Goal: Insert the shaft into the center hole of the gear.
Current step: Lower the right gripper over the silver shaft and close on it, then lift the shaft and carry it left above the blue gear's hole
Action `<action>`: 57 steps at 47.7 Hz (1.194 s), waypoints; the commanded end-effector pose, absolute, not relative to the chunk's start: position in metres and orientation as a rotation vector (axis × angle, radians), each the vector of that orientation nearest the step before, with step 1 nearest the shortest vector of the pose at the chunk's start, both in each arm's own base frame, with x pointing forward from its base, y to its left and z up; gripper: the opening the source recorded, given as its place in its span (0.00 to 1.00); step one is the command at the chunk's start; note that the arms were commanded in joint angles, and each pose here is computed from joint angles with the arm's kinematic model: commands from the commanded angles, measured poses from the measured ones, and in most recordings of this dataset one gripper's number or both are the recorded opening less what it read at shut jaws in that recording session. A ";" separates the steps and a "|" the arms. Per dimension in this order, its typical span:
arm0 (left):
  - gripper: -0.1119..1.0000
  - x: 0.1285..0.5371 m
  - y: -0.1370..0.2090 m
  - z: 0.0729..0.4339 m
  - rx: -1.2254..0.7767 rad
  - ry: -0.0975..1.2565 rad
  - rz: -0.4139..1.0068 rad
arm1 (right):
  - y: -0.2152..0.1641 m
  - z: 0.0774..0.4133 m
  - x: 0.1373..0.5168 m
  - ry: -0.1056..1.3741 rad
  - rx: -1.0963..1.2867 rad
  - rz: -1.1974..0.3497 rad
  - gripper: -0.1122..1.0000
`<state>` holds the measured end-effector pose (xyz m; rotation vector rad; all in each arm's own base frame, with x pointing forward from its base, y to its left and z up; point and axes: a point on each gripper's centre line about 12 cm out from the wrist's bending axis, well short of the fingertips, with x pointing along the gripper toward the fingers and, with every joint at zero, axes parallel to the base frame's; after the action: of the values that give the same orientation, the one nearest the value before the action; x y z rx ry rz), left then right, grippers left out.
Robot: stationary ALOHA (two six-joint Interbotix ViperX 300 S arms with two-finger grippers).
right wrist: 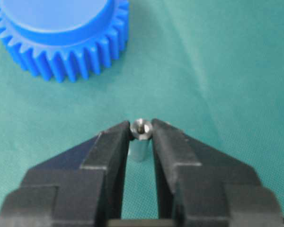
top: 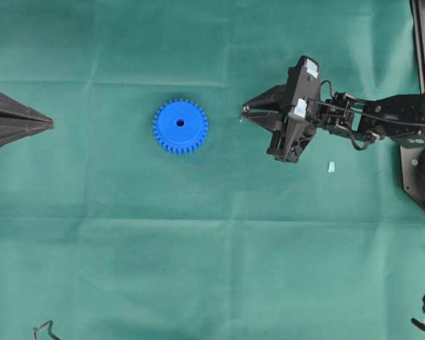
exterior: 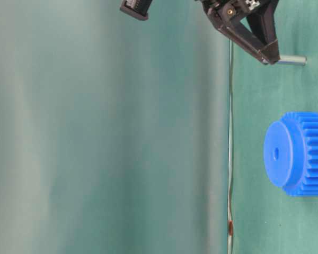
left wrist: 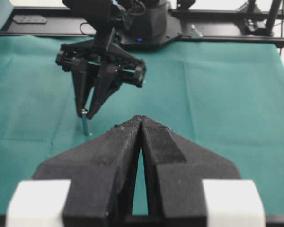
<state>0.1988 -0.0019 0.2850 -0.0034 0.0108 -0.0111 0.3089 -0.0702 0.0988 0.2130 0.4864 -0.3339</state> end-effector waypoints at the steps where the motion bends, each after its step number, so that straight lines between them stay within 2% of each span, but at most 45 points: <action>1: 0.10 0.201 -0.001 0.295 -0.002 -0.014 -0.008 | -0.071 0.105 0.314 0.465 0.213 -0.331 0.25; 19: 0.10 0.201 -0.001 0.295 -0.003 -0.012 -0.009 | -0.071 0.107 0.314 0.461 0.215 -0.331 0.25; 39: 0.10 0.201 -0.001 0.295 -0.006 -0.012 -0.008 | -0.065 0.176 0.318 0.461 0.222 -0.273 0.25; 57: 0.10 0.200 -0.001 0.298 -0.003 -0.024 -0.009 | -0.065 0.183 0.333 0.467 0.216 -0.260 0.25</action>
<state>0.1983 -0.0019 0.2851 -0.0064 0.0123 -0.0110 0.3222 -0.0649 0.1724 0.2164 0.4975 -0.2674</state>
